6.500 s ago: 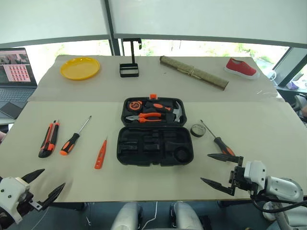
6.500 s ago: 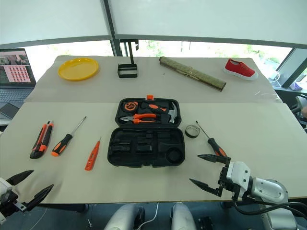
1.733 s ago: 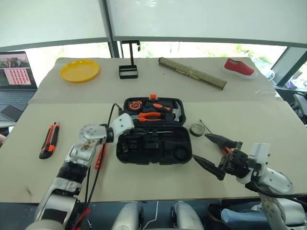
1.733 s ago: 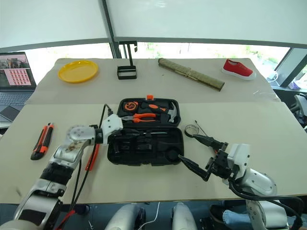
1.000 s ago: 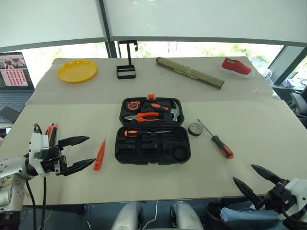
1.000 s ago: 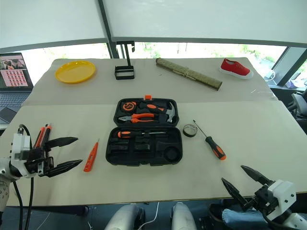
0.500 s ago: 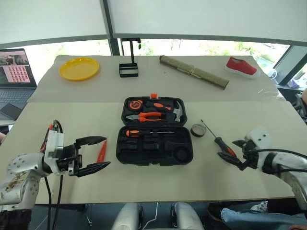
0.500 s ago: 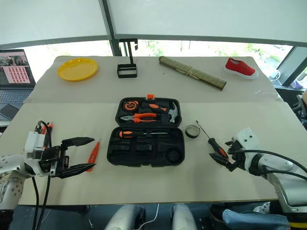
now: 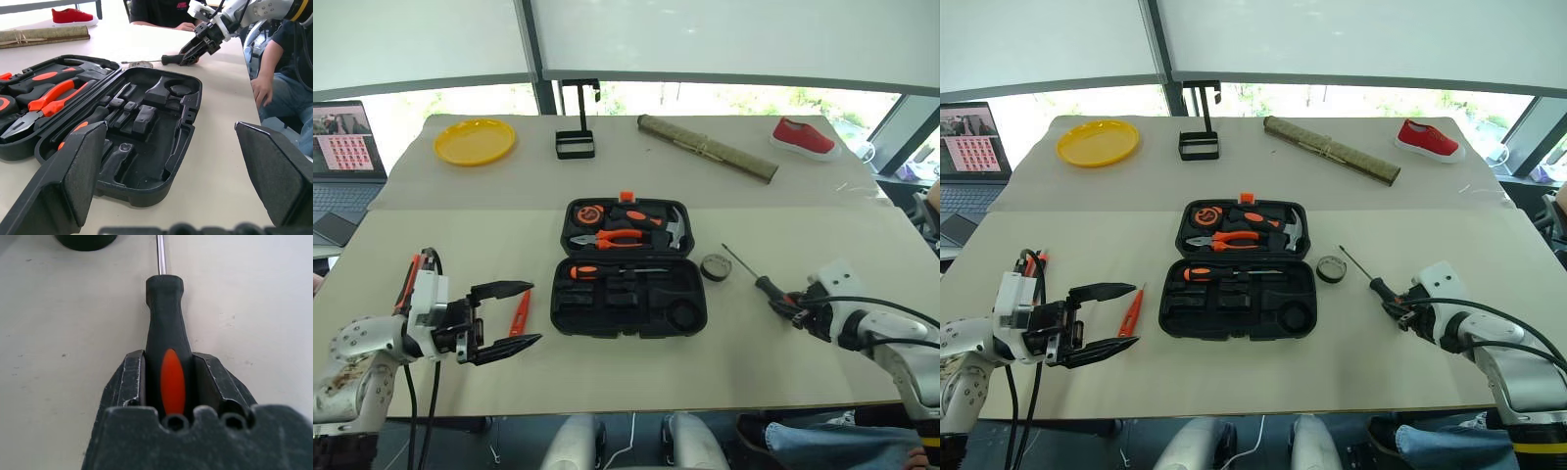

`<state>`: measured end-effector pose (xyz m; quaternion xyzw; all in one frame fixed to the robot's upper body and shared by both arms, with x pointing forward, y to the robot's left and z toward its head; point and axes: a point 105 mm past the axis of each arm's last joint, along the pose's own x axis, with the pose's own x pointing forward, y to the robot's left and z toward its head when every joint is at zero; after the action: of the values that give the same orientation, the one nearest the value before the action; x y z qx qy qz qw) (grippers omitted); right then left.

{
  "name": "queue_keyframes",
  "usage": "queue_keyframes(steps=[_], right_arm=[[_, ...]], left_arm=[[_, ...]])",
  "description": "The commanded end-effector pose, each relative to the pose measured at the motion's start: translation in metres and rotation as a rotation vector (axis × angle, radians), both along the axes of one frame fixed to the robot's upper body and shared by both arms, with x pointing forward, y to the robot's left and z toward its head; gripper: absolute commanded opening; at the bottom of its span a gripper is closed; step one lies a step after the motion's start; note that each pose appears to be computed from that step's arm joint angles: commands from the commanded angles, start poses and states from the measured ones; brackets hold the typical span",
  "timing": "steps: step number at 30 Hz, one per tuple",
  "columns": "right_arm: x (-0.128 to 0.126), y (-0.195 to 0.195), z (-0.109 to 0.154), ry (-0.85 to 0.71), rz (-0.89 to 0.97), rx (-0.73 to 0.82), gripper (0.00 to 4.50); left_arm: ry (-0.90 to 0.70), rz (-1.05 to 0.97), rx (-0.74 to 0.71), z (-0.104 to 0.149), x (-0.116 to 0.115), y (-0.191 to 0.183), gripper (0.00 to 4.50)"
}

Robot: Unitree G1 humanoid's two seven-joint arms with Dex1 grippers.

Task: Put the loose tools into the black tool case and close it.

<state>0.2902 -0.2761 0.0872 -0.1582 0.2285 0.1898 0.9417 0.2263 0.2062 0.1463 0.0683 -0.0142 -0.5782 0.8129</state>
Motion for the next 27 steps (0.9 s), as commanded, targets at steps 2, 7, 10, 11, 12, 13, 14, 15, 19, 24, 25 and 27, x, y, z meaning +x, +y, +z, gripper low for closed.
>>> queue_keyframes(steps=[2,7,10,11,12,13,14,15,19,24,25,27], right_arm=[[0.009,-0.016,0.051,-0.212,0.065,-0.072,1.05],[0.019,0.066,0.101,-0.339,0.561,-0.033,1.05],[0.025,0.12,0.102,-0.291,0.794,-0.031,1.05],[0.029,0.131,0.099,-0.269,0.833,-0.049,1.05],[0.031,0.14,0.096,-0.244,0.866,-0.064,1.05],[0.036,0.154,0.092,-0.214,0.902,-0.083,1.05],[0.04,0.169,0.088,-0.187,0.942,-0.107,1.05],[0.044,0.18,0.087,-0.177,0.964,-0.12,1.05],[0.051,0.196,0.078,-0.133,1.016,-0.209,1.05],[0.044,0.199,0.061,-0.057,1.099,-0.275,1.05],[0.044,0.199,0.06,-0.052,1.099,-0.276,1.05],[0.044,0.196,0.057,-0.041,1.098,-0.288,1.05]], left_arm=[[-0.027,0.017,-0.022,0.007,-0.004,0.003,4.5],[-0.021,0.085,-0.03,0.002,-0.007,0.013,4.5],[-0.01,0.115,-0.025,-0.002,-0.01,0.018,4.5],[-0.01,0.124,-0.025,-0.003,-0.011,0.019,4.5],[-0.009,0.131,-0.025,-0.003,-0.011,0.021,4.5],[-0.011,0.144,-0.024,-0.003,-0.012,0.023,4.5],[-0.013,0.157,-0.022,-0.003,-0.014,0.025,4.5],[-0.015,0.168,-0.022,-0.003,-0.015,0.026,4.5],[-0.018,0.192,-0.02,-0.003,-0.019,0.029,4.5],[-0.02,0.218,-0.017,-0.003,-0.024,0.031,4.5],[-0.021,0.221,-0.017,-0.002,-0.024,0.032,4.5],[-0.023,0.228,-0.017,-0.002,-0.024,0.031,4.5]])
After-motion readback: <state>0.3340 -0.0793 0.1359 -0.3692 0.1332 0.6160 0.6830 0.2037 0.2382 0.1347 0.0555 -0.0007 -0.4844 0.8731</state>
